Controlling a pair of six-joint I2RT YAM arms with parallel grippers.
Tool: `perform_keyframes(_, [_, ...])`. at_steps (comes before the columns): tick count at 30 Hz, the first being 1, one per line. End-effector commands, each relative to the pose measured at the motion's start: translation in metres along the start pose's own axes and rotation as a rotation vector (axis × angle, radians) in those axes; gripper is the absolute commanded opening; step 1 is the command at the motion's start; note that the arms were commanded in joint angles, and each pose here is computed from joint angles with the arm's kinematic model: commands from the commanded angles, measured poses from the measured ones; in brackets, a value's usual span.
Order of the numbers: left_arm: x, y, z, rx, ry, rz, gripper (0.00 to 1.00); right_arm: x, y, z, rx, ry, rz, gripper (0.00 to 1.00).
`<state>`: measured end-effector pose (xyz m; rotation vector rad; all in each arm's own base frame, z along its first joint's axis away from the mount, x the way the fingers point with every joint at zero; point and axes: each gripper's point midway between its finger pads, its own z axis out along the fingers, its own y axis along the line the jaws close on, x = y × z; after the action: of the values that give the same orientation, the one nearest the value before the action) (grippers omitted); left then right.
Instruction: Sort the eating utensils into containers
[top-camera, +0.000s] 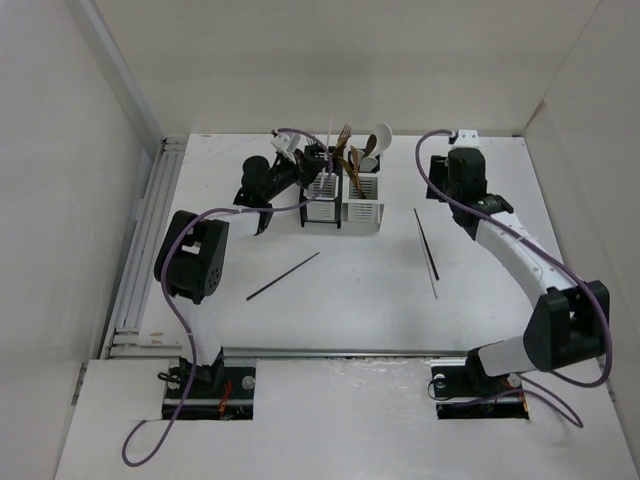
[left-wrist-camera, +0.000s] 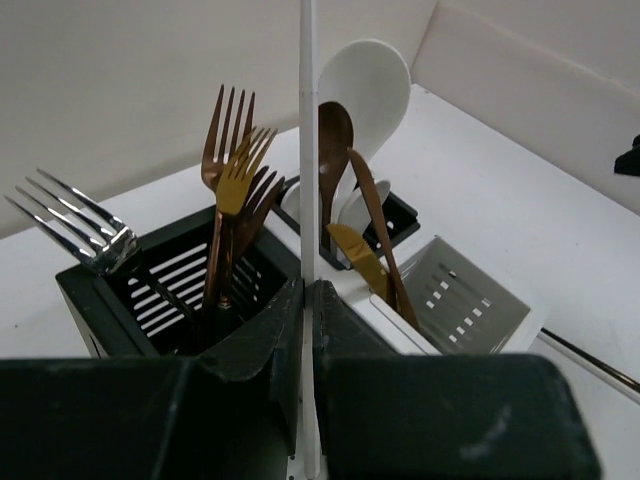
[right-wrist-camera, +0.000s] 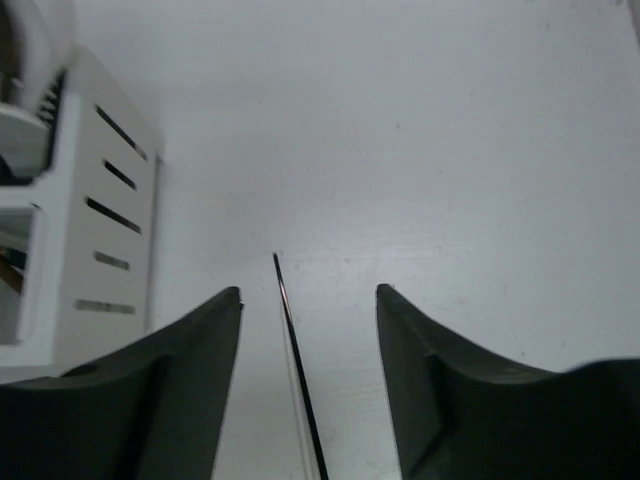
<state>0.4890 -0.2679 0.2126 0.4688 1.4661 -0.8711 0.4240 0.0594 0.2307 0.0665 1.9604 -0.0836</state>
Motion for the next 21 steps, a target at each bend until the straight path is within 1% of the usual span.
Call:
perform_keyframes(1, [-0.016, -0.002, 0.0, 0.013, -0.074, 0.056, 0.0, 0.047, 0.003, -0.003, -0.041, 0.234, -0.01, 0.58])
perform_keyframes(2, [-0.018, -0.002, 0.0, 0.016, -0.083, 0.061, 0.0, 0.061, 0.002, -0.002, -0.033, 0.287, -0.026, 0.56])
perform_keyframes(3, [-0.018, -0.004, 0.0, 0.025, -0.08, 0.061, 0.0, 0.063, 0.004, -0.001, -0.044, 0.301, -0.027, 0.56])
perform_keyframes(4, [-0.007, -0.006, 0.0, 0.028, -0.06, 0.05, 0.0, 0.067, 0.005, -0.003, -0.052, 0.316, -0.029, 0.56])
perform_keyframes(5, [-0.007, -0.006, 0.0, 0.029, -0.06, 0.049, 0.0, 0.079, 0.0, -0.003, -0.035, 0.363, -0.028, 0.55])
perform_keyframes(6, [-0.002, -0.004, -0.002, 0.012, -0.053, 0.042, 0.04, 0.088, 0.001, -0.002, -0.043, 0.396, -0.034, 0.55])
perform_keyframes(7, [0.004, -0.002, -0.004, -0.005, -0.045, 0.003, 0.09, 0.094, -0.004, -0.001, -0.042, 0.424, -0.025, 0.52])
perform_keyframes(10, [0.006, 0.003, -0.009, -0.06, -0.023, -0.04, 0.31, 0.13, -0.01, -0.005, -0.062, 0.556, 0.001, 0.45])
perform_keyframes(11, [0.011, 0.003, -0.012, -0.069, 0.004, -0.055, 0.41, 0.14, -0.013, -0.005, -0.06, 0.59, 0.005, 0.45])
perform_keyframes(12, [0.004, 0.0, -0.014, -0.068, 0.003, -0.039, 0.44, 0.151, -0.017, -0.003, -0.048, 0.629, 0.004, 0.44])
perform_keyframes(14, [0.008, 0.0, -0.017, -0.079, 0.039, -0.046, 0.45, 0.168, -0.014, -0.004, -0.072, 0.683, -0.012, 0.41])
perform_keyframes(16, [0.003, -0.002, -0.02, -0.081, 0.049, -0.039, 0.46, 0.184, -0.014, -0.002, -0.067, 0.729, -0.02, 0.4])
perform_keyframes(18, [0.004, -0.004, -0.023, -0.087, 0.07, -0.041, 0.46, 0.189, -0.014, 0.001, -0.065, 0.74, -0.021, 0.38])
perform_keyframes(20, [-0.012, -0.007, -0.025, -0.089, 0.046, -0.017, 0.46, 0.193, -0.013, 0.004, -0.061, 0.745, -0.014, 0.38])
perform_keyframes(21, [-0.008, -0.008, -0.028, -0.095, 0.066, -0.027, 0.46, 0.197, -0.013, 0.005, -0.059, 0.758, -0.016, 0.38])
